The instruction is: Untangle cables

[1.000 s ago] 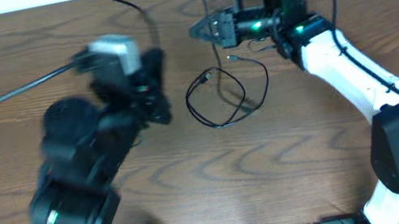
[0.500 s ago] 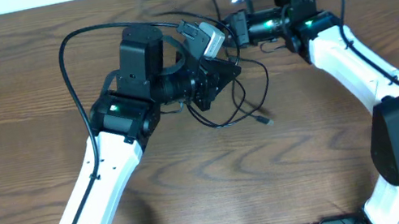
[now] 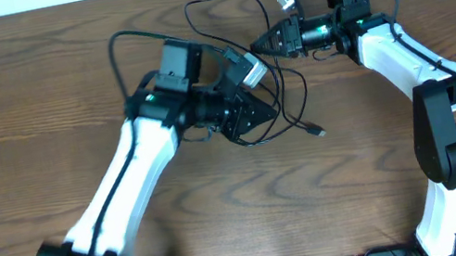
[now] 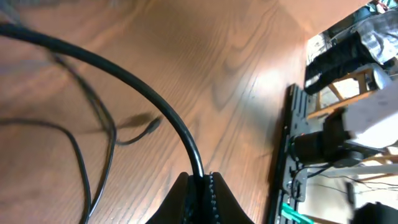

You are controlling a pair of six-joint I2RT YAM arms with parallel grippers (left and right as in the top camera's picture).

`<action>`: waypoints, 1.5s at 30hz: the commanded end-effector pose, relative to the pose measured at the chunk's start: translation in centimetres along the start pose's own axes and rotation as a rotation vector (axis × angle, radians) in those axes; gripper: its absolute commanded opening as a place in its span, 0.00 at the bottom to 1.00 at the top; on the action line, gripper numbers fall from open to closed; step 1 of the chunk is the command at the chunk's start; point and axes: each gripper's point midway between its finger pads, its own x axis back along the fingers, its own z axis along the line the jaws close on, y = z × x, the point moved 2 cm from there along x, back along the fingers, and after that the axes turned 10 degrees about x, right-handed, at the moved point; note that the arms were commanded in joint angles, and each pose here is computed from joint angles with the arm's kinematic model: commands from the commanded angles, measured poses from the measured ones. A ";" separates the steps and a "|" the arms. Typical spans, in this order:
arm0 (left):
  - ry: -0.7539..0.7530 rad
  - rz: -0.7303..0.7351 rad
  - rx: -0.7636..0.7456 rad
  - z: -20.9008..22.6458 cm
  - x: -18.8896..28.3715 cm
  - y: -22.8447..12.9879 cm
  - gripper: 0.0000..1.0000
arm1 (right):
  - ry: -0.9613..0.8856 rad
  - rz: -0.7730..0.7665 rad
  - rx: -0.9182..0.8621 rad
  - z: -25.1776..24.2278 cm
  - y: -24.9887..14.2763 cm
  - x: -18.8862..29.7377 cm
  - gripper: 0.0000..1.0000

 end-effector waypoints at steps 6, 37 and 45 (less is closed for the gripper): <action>0.089 0.097 0.088 5.4 -2.8 -2.3 0.08 | 0.014 0.060 -0.131 -4.4 -2.7 -1.0 0.01; 0.115 0.072 0.097 5.9 -2.8 -1.7 0.08 | 0.195 0.135 -0.078 -3.9 -4.4 -3.4 0.01; 0.134 0.023 0.128 6.0 -1.1 -0.8 0.68 | 0.129 -0.007 -0.033 -3.1 -0.1 2.7 0.02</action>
